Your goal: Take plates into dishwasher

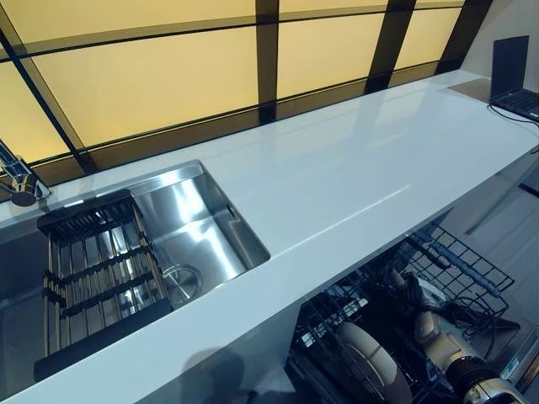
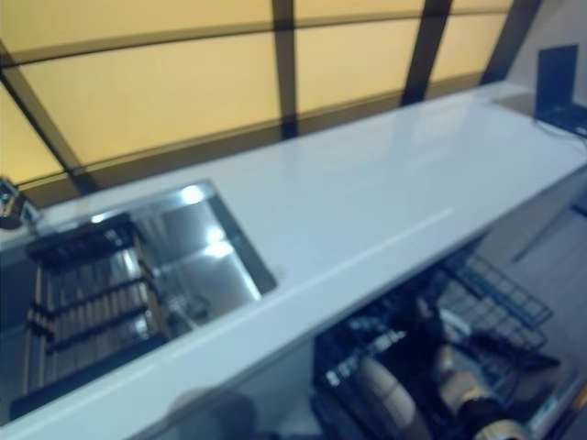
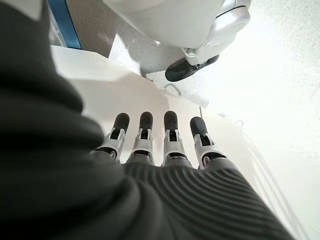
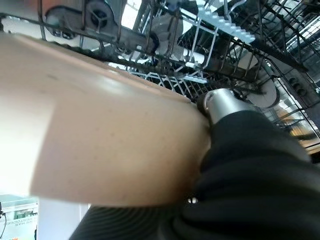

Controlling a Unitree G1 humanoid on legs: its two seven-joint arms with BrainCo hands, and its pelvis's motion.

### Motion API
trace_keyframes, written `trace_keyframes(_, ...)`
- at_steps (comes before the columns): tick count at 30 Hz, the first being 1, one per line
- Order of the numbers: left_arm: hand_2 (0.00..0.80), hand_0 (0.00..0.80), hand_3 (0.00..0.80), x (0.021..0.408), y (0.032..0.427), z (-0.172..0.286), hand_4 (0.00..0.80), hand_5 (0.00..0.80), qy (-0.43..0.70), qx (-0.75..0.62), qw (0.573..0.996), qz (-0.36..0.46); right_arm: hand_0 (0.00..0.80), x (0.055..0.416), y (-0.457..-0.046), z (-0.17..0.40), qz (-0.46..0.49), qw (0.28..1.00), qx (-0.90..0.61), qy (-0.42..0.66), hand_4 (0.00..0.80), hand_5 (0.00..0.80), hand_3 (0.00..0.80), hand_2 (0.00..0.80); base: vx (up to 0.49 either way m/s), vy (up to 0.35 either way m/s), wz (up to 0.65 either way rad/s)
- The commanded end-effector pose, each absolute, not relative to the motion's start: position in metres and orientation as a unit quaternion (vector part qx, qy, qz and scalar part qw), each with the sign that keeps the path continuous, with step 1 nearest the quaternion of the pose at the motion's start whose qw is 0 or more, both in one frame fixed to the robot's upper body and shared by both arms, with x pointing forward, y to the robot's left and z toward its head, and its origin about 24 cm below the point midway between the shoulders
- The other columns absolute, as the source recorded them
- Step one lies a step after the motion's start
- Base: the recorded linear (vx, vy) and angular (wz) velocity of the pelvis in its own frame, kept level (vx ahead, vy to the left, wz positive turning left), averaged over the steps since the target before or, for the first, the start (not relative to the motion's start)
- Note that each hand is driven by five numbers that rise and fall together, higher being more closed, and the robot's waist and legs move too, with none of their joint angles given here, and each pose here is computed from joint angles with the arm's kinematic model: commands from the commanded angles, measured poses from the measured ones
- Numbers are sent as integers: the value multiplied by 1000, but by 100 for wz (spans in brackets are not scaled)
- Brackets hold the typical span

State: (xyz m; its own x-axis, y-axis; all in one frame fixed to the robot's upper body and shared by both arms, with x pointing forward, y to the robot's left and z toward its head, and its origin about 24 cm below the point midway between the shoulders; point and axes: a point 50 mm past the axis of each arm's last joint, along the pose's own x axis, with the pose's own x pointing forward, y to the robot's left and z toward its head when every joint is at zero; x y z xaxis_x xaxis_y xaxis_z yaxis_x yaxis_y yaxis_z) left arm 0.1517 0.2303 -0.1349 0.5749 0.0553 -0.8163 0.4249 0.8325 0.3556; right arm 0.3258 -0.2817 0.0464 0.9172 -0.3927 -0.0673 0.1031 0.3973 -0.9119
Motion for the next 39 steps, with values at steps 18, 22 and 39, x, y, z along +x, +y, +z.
trace_keyframes(18,0,0,0,177,232,-124,0,0,415,318,839,-152,800,330,-277,30,-128,826,-522,171,800,800,800,800,-9,-7,4)
trace_keyframes(22,0,0,0,181,232,-122,0,0,409,321,841,-152,800,330,-278,29,-129,823,-525,173,800,800,800,800,-30,-14,7)
trace_keyframes(39,0,0,0,196,232,-112,0,0,379,323,855,-148,800,342,-292,57,-160,810,-546,142,800,800,800,800,-28,-9,3)
